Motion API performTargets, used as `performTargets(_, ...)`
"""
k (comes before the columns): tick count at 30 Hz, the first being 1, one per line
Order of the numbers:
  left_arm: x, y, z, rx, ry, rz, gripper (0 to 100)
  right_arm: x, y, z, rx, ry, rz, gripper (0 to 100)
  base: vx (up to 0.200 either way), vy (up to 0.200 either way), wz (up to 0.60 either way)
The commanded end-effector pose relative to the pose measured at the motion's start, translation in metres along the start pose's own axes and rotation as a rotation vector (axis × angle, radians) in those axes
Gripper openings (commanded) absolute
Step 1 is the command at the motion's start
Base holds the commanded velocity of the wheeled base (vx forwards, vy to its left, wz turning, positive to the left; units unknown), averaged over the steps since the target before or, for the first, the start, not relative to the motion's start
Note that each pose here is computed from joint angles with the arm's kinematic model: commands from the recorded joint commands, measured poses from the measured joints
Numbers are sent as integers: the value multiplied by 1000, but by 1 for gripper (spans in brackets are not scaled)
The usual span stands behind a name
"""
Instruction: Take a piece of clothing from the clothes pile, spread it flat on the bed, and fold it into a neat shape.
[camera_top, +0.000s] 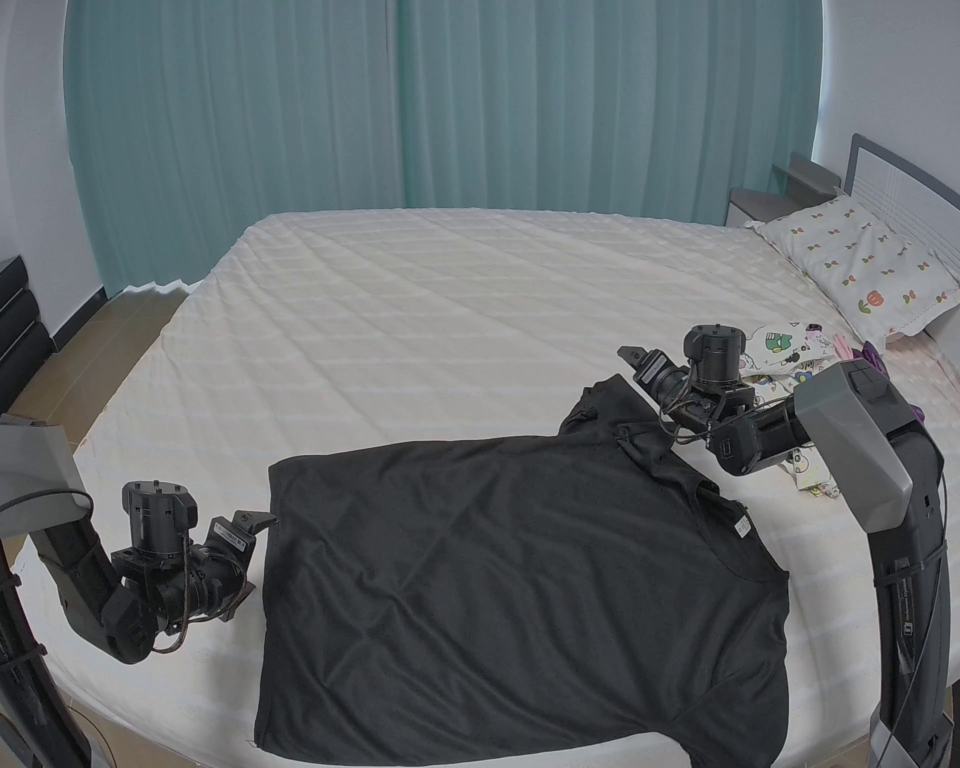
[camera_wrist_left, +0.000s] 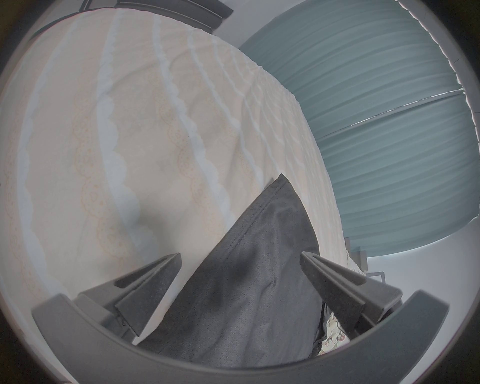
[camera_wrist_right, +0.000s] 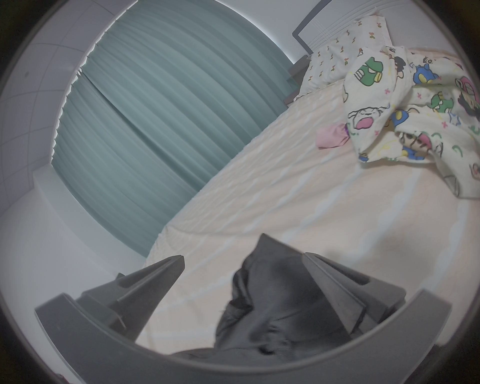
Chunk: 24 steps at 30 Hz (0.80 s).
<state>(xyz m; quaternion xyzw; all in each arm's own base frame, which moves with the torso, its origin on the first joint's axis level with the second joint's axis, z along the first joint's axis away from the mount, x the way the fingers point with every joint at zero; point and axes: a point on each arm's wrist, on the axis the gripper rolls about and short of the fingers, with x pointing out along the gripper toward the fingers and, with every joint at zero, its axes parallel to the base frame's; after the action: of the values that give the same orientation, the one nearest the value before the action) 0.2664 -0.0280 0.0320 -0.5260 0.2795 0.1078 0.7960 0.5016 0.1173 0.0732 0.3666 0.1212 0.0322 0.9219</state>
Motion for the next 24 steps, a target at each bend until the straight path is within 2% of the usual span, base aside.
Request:
performTargets(1, 0, 1, -1, 0, 4, 4, 100, -9, -18, 20, -20, 6, -33, 100, 0, 0, 0)
performTargets(5, 0, 1, -1, 0, 5, 6, 100, -9, -34, 20, -39, 43, -47, 100, 0, 0, 0)
performTargets(13, 0, 1, -1, 3, 5, 4, 100, -8, -45, 10, -37, 109, -73, 100, 0, 0, 0)
performTargets(24, 0, 1, -1, 2, 5, 4, 100, -4, -58, -2, -36, 148, -101, 100, 0, 0, 0)
